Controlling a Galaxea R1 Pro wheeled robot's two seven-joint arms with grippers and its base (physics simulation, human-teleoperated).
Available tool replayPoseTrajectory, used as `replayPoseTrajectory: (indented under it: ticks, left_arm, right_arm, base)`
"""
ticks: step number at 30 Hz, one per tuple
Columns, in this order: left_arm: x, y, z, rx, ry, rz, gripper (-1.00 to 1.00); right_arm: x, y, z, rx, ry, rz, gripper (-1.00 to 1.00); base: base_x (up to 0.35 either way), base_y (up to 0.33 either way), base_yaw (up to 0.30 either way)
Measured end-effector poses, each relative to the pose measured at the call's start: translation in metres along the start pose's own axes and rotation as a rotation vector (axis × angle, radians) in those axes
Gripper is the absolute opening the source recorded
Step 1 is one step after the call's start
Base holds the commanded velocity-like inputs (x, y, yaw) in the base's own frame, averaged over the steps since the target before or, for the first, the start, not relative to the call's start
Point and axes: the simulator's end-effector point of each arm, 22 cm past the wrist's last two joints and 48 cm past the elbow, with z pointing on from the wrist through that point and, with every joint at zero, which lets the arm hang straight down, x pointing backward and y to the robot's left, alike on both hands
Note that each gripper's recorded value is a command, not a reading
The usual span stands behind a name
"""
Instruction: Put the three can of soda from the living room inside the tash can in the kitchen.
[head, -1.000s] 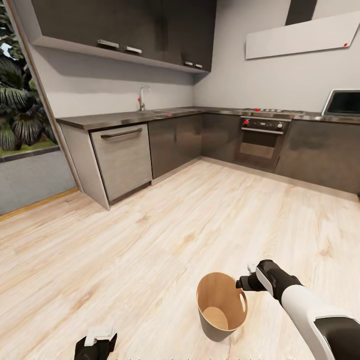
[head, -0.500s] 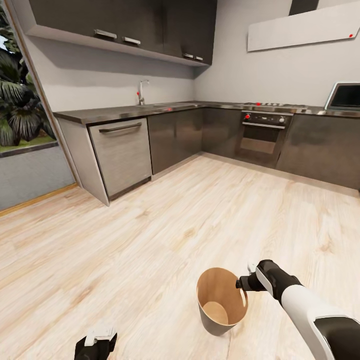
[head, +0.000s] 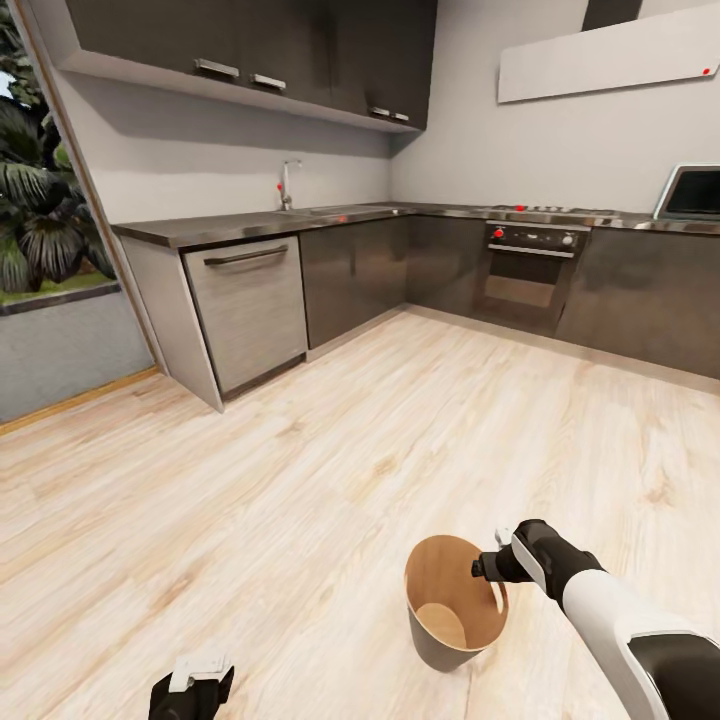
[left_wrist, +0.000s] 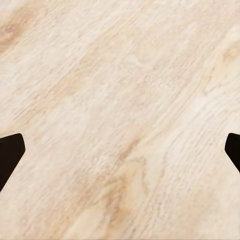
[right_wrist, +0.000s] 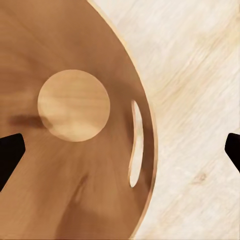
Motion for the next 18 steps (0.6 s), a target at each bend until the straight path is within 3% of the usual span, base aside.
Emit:
replayPoseTrajectory:
  ticks: [18]
  left_arm:
    - [0.012,0.001,0.003,-0.003,0.025,0.0,1.0]
  right_arm:
    - [0.008,0.0,0.012,0.0,0.024,0.0,1.0]
  base:
    - [0.0,0.008,0.0]
